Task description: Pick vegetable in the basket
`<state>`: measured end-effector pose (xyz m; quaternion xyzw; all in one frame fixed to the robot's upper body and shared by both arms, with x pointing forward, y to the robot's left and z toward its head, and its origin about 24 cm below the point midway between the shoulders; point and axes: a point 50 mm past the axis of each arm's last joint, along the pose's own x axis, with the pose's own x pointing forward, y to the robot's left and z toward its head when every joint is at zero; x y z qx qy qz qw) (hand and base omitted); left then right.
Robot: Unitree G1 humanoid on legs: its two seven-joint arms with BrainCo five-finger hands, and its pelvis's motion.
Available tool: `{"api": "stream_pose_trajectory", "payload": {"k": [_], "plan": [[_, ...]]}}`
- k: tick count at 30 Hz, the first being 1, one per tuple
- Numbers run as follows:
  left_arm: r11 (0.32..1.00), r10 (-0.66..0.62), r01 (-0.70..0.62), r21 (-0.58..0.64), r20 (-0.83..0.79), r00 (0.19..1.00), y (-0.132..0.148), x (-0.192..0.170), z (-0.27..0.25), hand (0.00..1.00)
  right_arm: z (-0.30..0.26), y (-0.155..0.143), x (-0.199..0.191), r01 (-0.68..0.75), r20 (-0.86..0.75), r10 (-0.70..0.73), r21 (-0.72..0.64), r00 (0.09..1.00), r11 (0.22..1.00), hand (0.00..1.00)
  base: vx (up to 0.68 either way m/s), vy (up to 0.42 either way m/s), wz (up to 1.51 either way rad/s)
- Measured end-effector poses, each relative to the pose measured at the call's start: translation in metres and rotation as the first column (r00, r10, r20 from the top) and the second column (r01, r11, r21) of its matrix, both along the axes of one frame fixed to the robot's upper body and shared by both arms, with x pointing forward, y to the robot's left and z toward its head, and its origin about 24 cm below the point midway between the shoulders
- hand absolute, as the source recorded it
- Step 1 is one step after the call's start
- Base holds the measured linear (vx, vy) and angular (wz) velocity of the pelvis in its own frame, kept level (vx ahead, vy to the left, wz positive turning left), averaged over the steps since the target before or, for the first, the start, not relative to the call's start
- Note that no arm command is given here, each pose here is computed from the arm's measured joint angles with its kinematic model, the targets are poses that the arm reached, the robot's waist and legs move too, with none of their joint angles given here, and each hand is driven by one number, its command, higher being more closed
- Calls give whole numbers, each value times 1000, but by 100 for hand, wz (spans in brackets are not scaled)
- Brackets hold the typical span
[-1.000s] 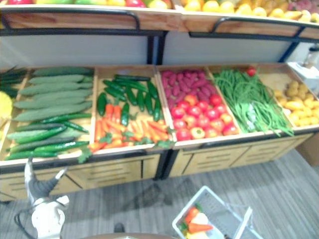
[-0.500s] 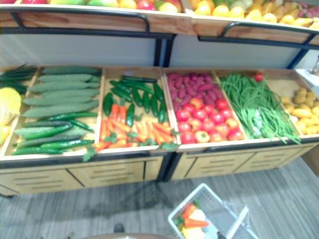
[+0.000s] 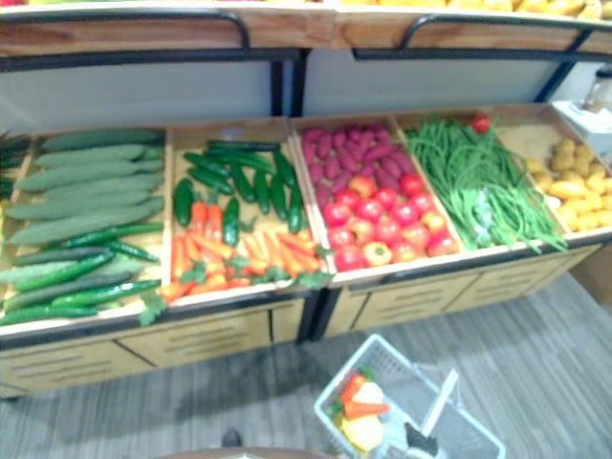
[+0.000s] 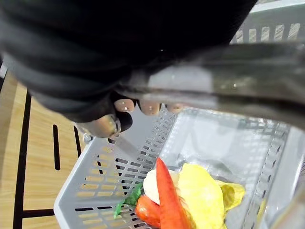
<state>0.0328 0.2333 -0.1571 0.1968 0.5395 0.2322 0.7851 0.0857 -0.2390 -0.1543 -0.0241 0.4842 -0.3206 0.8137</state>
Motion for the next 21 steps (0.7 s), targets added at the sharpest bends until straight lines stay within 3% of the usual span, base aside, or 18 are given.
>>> {"api": "stream_pose_trajectory", "payload": {"k": [4,9,13,18,21], "plan": [[992,-123,123,-8,3,992,0,18,0,0,7,0,14,-8,70,9,-17,997,1000,100,-47,95,-73],[990,-139,139,3,23,990,2,32,2,0,13,11,37,-63,157,64,-8,986,998,100,-138,228,-157],[991,-137,137,-1,11,991,4,29,2,0,10,7,36,-108,116,108,1,987,994,100,-86,118,-152],[990,-143,143,-13,-1,990,10,26,2,0,7,9,36,-119,84,116,29,990,993,100,-101,-183,-152],[989,-143,143,-31,-12,990,5,22,0,0,8,-5,32,-112,55,112,2,992,994,100,-151,-425,-132]]}}
